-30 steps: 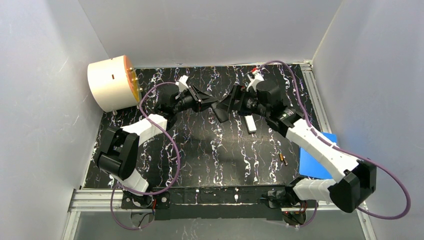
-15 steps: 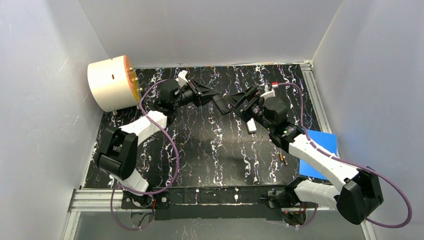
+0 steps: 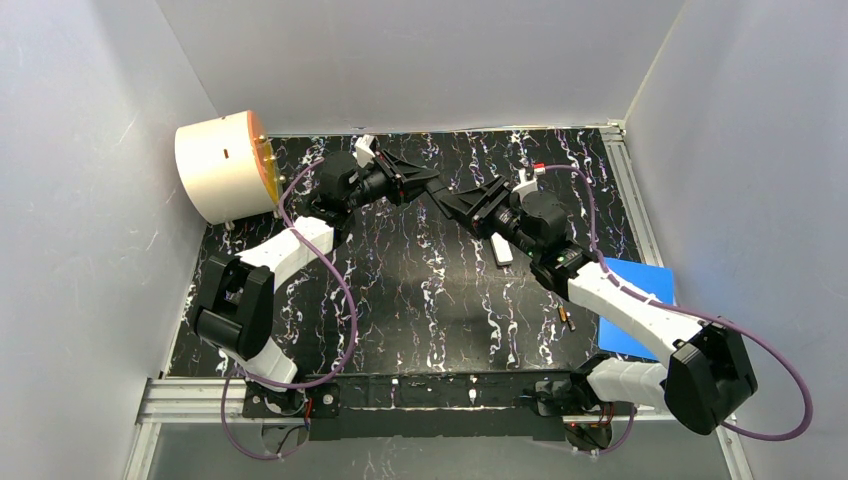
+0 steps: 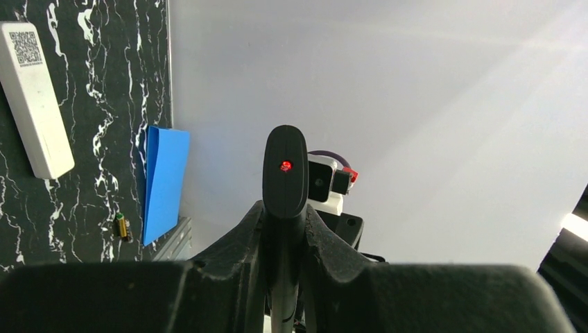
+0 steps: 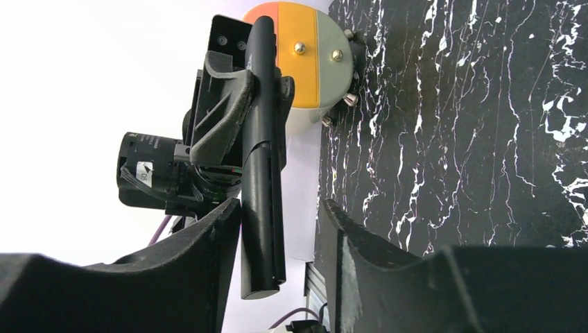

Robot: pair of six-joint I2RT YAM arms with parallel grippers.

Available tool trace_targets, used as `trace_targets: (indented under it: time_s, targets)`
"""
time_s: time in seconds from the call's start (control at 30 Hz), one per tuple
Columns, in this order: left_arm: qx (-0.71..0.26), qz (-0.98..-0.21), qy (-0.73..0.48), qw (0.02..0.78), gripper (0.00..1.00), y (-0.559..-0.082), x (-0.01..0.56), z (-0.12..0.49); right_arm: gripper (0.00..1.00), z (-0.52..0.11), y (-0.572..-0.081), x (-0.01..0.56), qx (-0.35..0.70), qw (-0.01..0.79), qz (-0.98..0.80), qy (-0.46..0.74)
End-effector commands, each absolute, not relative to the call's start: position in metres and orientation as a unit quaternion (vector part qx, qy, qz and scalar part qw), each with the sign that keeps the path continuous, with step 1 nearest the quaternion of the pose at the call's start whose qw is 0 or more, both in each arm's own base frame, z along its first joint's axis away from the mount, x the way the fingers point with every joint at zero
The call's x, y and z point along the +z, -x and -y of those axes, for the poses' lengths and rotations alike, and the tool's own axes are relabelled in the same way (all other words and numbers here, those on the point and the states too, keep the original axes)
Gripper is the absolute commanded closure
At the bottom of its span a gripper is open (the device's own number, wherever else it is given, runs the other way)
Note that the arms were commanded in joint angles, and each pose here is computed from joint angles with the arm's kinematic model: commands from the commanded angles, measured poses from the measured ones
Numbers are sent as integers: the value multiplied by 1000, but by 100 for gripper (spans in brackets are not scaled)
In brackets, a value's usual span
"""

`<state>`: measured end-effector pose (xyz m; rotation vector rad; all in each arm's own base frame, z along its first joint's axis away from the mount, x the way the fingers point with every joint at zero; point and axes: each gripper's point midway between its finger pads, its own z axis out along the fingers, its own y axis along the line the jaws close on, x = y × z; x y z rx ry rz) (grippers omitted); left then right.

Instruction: Load the batteries into the remote control

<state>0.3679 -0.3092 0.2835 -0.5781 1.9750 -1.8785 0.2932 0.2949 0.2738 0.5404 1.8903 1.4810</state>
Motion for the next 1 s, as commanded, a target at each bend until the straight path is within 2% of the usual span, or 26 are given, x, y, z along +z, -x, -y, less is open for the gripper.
trace_targets:
  time_s: [0.0, 0.1, 0.4, 0.63, 0.7, 0.83, 0.97]
  targets:
    - [-691, -671, 191, 188, 100, -366, 323, 309, 50, -293, -292, 281, 579, 343, -710, -205]
    - [-692, -670, 192, 188, 100, -366, 325, 309, 56, -291, -292, 279, 577, 344, -710, -208]
    - [-707, -658, 178, 188, 100, -363, 336, 311, 56, -302, -290, 277, 598, 321, -706, -201]
    - [-722, -656, 118, 186, 100, -337, 353, 320, 61, -313, -295, 283, 618, 310, -696, -195]
    - [-723, -658, 109, 180, 100, -328, 352, 323, 64, -315, -298, 286, 623, 310, -691, -195]
    - [-722, -661, 108, 174, 100, -317, 347, 322, 77, -318, -303, 295, 634, 318, -679, -189]
    - [-724, -662, 93, 169, 100, -308, 349, 321, 82, -324, -304, 297, 642, 314, -676, -178]
